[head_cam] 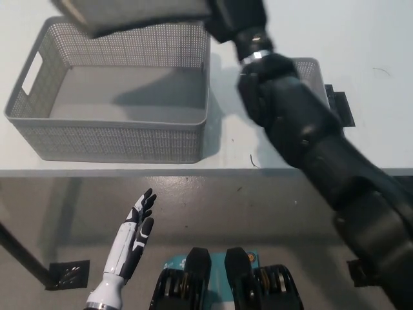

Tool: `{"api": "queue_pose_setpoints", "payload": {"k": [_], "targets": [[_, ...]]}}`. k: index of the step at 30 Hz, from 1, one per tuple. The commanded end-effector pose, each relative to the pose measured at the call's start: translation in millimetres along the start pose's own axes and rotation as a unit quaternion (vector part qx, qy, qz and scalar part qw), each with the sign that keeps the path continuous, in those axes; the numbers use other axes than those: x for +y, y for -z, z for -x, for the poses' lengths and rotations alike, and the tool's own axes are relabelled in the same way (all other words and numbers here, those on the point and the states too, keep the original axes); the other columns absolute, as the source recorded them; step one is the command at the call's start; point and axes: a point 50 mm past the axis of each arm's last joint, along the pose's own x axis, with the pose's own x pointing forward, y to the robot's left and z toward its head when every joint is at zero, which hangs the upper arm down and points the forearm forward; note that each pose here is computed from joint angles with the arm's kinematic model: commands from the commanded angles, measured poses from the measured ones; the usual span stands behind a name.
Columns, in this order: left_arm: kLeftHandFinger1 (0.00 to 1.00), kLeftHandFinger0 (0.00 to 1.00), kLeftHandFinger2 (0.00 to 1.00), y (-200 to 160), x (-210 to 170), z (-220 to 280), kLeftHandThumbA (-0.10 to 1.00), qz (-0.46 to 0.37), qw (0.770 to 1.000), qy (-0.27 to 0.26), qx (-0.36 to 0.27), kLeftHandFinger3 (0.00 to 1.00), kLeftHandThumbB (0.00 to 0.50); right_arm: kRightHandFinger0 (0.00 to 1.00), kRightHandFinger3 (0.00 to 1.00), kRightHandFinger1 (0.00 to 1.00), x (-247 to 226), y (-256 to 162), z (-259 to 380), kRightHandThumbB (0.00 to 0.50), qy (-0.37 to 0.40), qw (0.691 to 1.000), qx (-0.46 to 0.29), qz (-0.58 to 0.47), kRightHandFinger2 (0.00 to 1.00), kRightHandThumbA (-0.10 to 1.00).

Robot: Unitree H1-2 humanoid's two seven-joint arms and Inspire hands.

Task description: Usethe right hand to pick up a oven gloves on top of a leveled container and place it into another larger container on the left side

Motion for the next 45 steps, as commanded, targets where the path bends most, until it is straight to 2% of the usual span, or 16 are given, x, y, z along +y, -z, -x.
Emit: {"api": "queue_pose_setpoints", "payload": {"k": [1,2,7,8,10,11,12,16,20,22,25,27,30,33,34,45], "targets": [[1.00,1.00,1.00,-10,0,-2,1.00,-0.010,0.999,0.003,-0.035,1.00,0.098,0.00,0.68,0.25,-26,-37,-40,0.210,0.027,0.999,-0.031,-0.007,0.76,-0.10],[1.00,1.00,1.00,-10,-1,-2,1.00,-0.010,0.999,0.003,-0.035,1.00,0.099,0.00,0.77,0.26,-24,-42,-43,0.210,0.008,1.000,-0.024,-0.001,0.78,-0.10],[1.00,1.00,1.00,-11,-3,-1,1.00,-0.014,0.999,0.007,-0.036,1.00,0.093,0.02,0.65,0.25,-20,-57,-54,0.247,-0.082,0.996,0.030,0.036,0.66,-0.10],[1.00,1.00,1.00,-11,-3,0,1.00,-0.014,0.999,0.007,-0.036,1.00,0.093,0.01,0.65,0.21,-20,-57,-55,0.248,-0.088,0.995,0.034,0.037,0.57,-0.10],[1.00,1.00,1.00,-11,-3,-1,1.00,-0.016,0.999,0.009,-0.036,1.00,0.094,0.10,0.74,0.30,-21,-57,-58,0.223,-0.116,0.991,0.054,0.038,0.61,-0.02],[1.00,1.00,1.00,-11,-4,-1,1.00,-0.015,0.999,0.011,-0.036,1.00,0.090,0.85,1.00,1.00,-23,-57,-62,0.288,-0.161,0.984,0.077,0.023,1.00,0.45],[1.00,1.00,1.00,-11,-4,-2,1.00,-0.014,0.999,0.013,-0.036,1.00,0.091,1.00,1.00,1.00,-27,-57,-66,0.348,-0.198,0.975,0.099,-0.013,1.00,0.57],[1.00,1.00,1.00,-11,-3,-2,1.00,-0.013,0.999,0.016,-0.039,1.00,0.086,1.00,1.00,1.00,-37,-57,-74,0.330,-0.212,0.972,0.095,-0.038,1.00,0.65],[1.00,1.00,1.00,-11,-4,1,1.00,-0.015,0.999,0.019,-0.031,1.00,0.106,1.00,1.00,1.00,-49,-49,-81,0.347,-0.238,0.964,0.102,-0.064,1.00,0.49],[1.00,1.00,1.00,-11,-5,2,1.00,-0.017,0.999,0.018,-0.034,1.00,0.083,1.00,1.00,1.00,-65,-37,-89,0.481,-0.276,0.950,0.088,-0.114,1.00,0.68],[1.00,1.00,1.00,-11,-4,3,1.00,-0.022,0.999,0.017,-0.034,1.00,0.073,1.00,1.00,1.00,-87,-22,-93,0.500,-0.285,0.911,0.040,-0.297,1.00,0.87],[1.00,1.00,1.00,-10,-3,2,1.00,-0.025,0.999,0.020,-0.034,1.00,0.074,1.00,1.00,1.00,-124,-11,-94,0.500,-0.222,0.826,-0.006,-0.517,1.00,1.00],[1.00,1.00,1.00,-11,-3,0,1.00,-0.023,0.999,0.024,-0.033,1.00,0.062,1.00,1.00,1.00,-169,-10,-89,0.417,-0.085,0.775,-0.083,-0.621,1.00,1.00],[1.00,1.00,1.00,-10,-3,0,1.00,-0.026,0.999,0.025,-0.035,1.00,0.043,1.00,1.00,1.00,-216,-6,-74,0.486,0.036,0.736,-0.130,-0.664,1.00,1.00],[1.00,1.00,1.00,-9,-3,0,1.00,-0.024,0.999,0.022,-0.035,1.00,0.032,1.00,1.00,1.00,-240,-3,-64,0.467,0.080,0.721,-0.151,-0.671,1.00,1.00],[1.00,1.00,1.00,-8,-3,2,1.00,-0.025,0.999,0.019,-0.033,1.00,0.023,1.00,1.00,1.00,-375,57,49,0.439,0.288,0.735,-0.238,-0.565,1.00,1.00]]}}
